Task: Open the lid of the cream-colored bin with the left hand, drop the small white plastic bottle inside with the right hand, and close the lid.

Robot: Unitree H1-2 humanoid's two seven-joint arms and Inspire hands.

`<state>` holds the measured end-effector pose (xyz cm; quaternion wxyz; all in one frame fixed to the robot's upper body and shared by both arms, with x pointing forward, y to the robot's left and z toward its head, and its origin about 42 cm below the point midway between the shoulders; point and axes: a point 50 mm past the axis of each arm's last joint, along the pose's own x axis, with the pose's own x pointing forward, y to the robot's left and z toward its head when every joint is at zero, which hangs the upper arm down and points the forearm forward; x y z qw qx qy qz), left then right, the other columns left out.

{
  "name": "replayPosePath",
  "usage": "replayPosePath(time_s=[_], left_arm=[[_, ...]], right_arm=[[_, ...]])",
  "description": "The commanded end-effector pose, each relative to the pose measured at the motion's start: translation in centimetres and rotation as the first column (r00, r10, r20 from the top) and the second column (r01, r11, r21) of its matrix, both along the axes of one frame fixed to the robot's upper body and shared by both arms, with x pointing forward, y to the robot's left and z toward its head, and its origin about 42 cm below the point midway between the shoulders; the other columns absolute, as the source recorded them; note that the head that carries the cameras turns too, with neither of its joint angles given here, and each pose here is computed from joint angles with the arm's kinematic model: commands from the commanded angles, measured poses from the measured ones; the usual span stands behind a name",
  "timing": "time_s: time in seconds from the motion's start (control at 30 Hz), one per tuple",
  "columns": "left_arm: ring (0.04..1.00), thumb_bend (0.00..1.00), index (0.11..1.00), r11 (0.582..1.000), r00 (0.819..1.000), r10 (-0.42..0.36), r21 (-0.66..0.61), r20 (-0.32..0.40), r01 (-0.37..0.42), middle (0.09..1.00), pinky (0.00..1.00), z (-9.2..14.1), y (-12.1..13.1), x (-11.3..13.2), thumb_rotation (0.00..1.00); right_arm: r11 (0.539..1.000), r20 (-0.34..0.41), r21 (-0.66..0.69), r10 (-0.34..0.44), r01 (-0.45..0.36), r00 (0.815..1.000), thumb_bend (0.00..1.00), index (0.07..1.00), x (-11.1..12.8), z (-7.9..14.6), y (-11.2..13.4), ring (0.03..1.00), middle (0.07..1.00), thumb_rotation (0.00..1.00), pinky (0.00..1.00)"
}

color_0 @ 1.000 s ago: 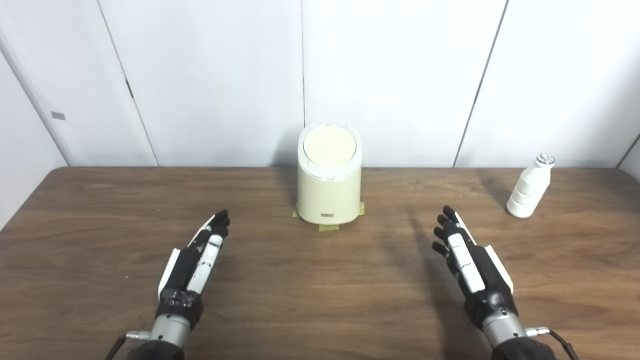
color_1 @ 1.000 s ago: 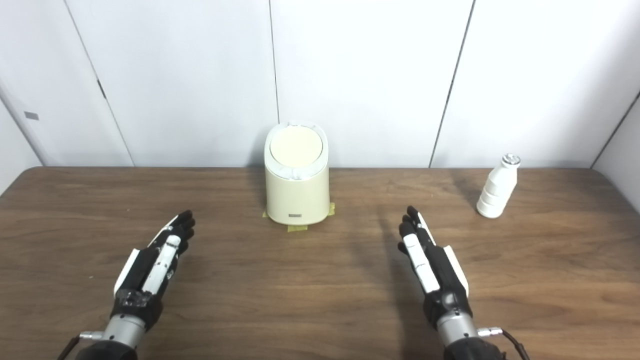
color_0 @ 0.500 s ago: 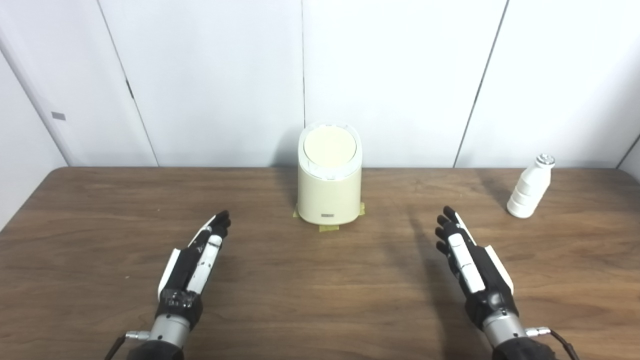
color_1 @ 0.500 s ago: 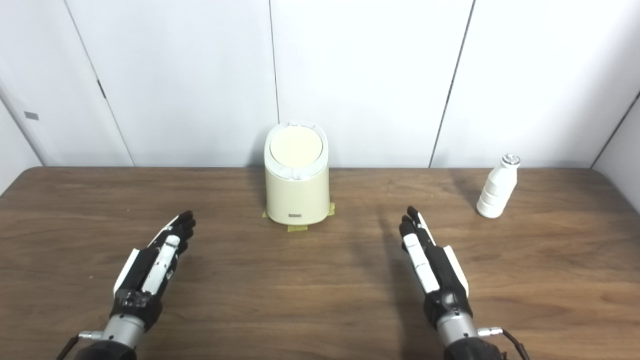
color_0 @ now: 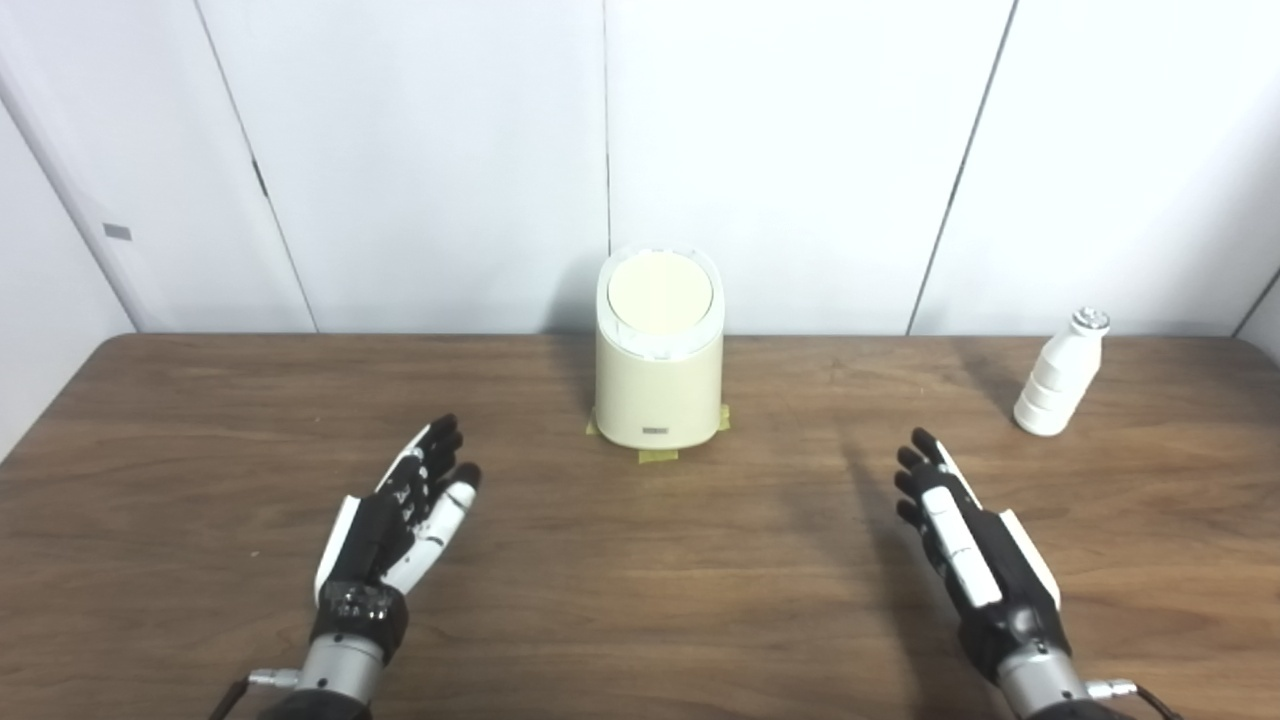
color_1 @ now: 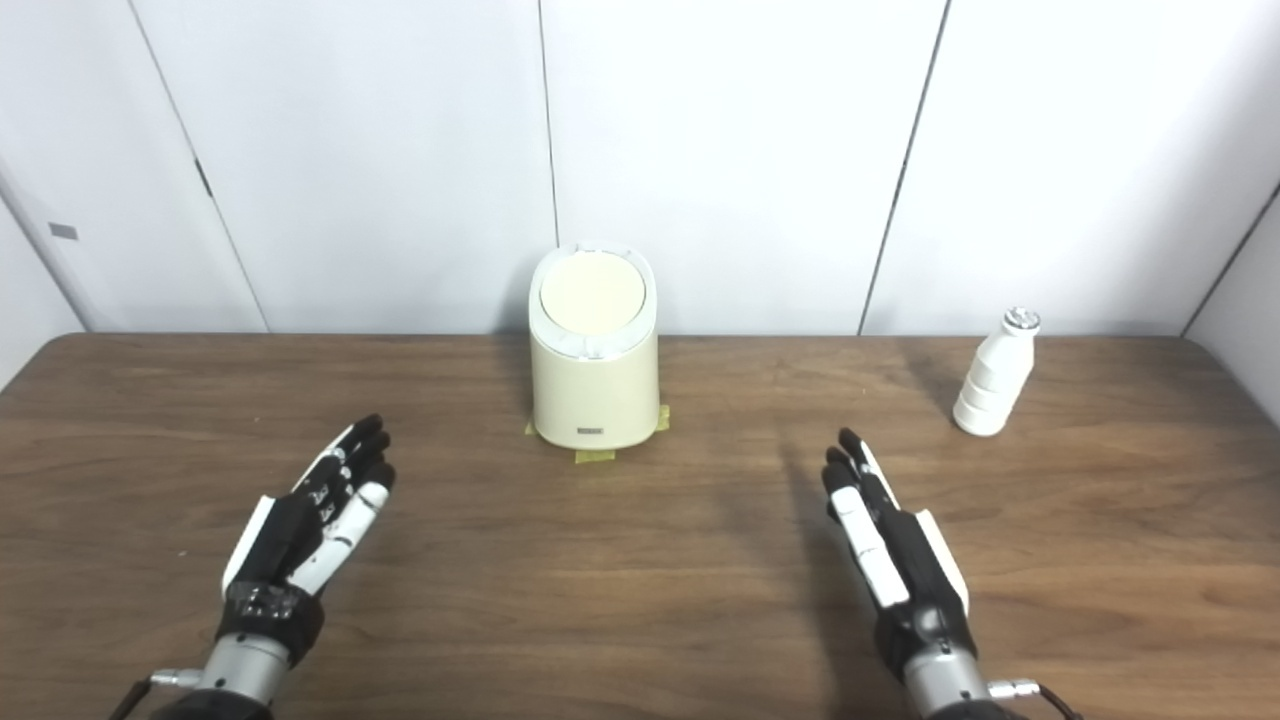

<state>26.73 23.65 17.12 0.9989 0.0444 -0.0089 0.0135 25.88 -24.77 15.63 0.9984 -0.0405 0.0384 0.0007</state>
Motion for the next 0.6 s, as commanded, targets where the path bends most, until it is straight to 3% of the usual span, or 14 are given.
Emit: replayPosePath(time_s=[0.0, 0.13, 0.33, 0.43, 0.57], left_arm=[[0.939, 0.62, 0.947, 0.999, 0.995, 0.005, 0.048, 0.104, -0.010, 0.904, 0.98, 2.8, -0.9, 1.0, 0.38], [0.900, 0.71, 0.943, 0.984, 0.990, 0.029, 0.169, 0.138, -0.053, 0.887, 0.93, 4.8, -1.6, 2.5, 0.38], [0.856, 0.78, 0.920, 0.961, 0.973, 0.036, 0.260, 0.230, -0.097, 0.862, 0.87, 9.0, -2.4, 5.7, 0.24], [0.864, 0.78, 0.909, 0.971, 0.965, 0.016, 0.228, 0.262, -0.078, 0.873, 0.82, 10.6, -2.7, 7.2, 0.12], [0.885, 0.80, 0.938, 0.965, 0.958, -0.059, 0.260, 0.282, -0.017, 0.903, 0.83, 12.8, -3.2, 9.5, 0.09]], right_arm=[[1.000, 0.071, -0.001, 0.013, -0.013, 0.997, 0.58, 0.980, 0.4, 0.9, -0.3, 0.954, 0.960, 0.86, 0.95], [1.000, 0.069, -0.012, 0.015, -0.014, 0.998, 0.59, 0.981, 0.2, 0.1, -0.7, 0.952, 0.959, 0.87, 0.93], [1.000, 0.063, 0.000, 0.020, -0.020, 0.998, 0.57, 0.981, 0.0, -0.5, -0.6, 0.949, 0.960, 0.89, 0.93], [1.000, 0.066, -0.004, 0.020, -0.020, 0.998, 0.58, 0.982, 0.1, -0.7, -0.5, 0.946, 0.959, 0.90, 0.93], [1.000, 0.077, -0.007, 0.011, -0.010, 0.997, 0.59, 0.976, 0.3, -0.6, -0.2, 0.935, 0.948, 0.87, 0.91]])
